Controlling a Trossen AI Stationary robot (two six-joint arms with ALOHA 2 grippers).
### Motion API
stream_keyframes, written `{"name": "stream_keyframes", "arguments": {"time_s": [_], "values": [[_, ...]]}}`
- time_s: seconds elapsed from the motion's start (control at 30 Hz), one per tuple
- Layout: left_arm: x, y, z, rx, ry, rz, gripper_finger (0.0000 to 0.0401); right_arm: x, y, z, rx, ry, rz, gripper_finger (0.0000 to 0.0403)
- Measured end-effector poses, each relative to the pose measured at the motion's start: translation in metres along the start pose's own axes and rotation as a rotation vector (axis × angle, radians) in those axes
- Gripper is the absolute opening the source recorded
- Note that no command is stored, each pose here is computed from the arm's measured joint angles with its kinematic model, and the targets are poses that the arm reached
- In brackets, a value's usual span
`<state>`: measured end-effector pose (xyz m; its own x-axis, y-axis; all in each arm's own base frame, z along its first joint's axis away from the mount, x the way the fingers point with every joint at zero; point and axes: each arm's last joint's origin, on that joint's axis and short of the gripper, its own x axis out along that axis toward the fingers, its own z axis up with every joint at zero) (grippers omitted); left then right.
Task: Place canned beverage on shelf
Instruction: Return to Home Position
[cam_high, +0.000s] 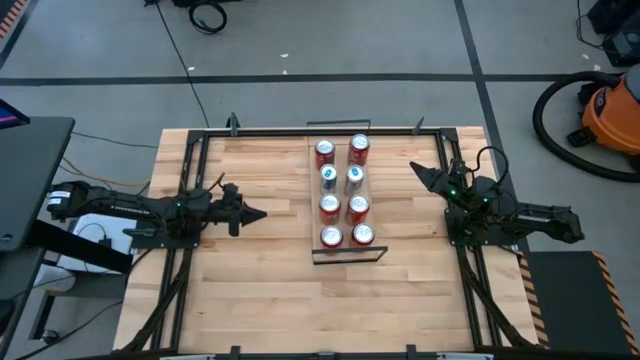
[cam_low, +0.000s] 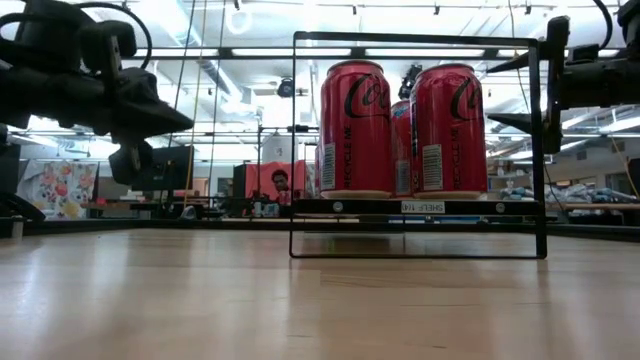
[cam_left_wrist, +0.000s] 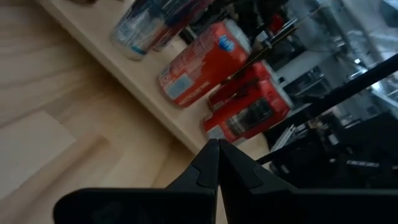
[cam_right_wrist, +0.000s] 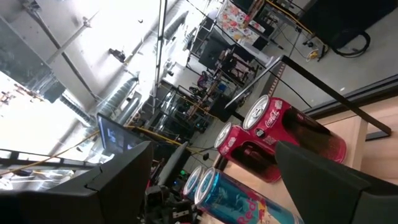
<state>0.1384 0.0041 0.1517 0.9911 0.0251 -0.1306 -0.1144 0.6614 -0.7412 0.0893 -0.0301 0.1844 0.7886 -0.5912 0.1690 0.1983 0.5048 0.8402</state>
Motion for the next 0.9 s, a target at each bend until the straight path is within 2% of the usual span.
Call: {"name": "stream_keyframes", "arguments": {"time_s": [0.2, 0.37, 0.6, 0.77, 0.9], "values": [[0.000, 0.006, -0.002, 0.024, 0.025, 0.062, 0.0012, 0.000, 0.000, 0.000, 0.000, 0.001, 0.000, 0.0348], [0.000, 0.005, -0.003, -0.002, 0.058, 0.031, 0.0011, 0.000, 0.000, 0.000, 0.000, 0.000, 0.000, 0.0348], [-0.009, 0.006, -0.009, 0.218, 0.152, 0.018, 0.0012, 0.000, 0.000, 0.000, 0.000, 0.000, 0.000, 0.0348], [-0.018, 0.004, -0.005, 0.230, 0.113, 0.000, 0.0011, 0.000, 0.000, 0.000, 0.001, 0.000, 0.000, 0.0348], [-0.025, 0.007, -0.008, 0.229, 0.136, 0.025, 0.0011, 0.000, 0.000, 0.000, 0.001, 0.000, 0.000, 0.0348]]}}
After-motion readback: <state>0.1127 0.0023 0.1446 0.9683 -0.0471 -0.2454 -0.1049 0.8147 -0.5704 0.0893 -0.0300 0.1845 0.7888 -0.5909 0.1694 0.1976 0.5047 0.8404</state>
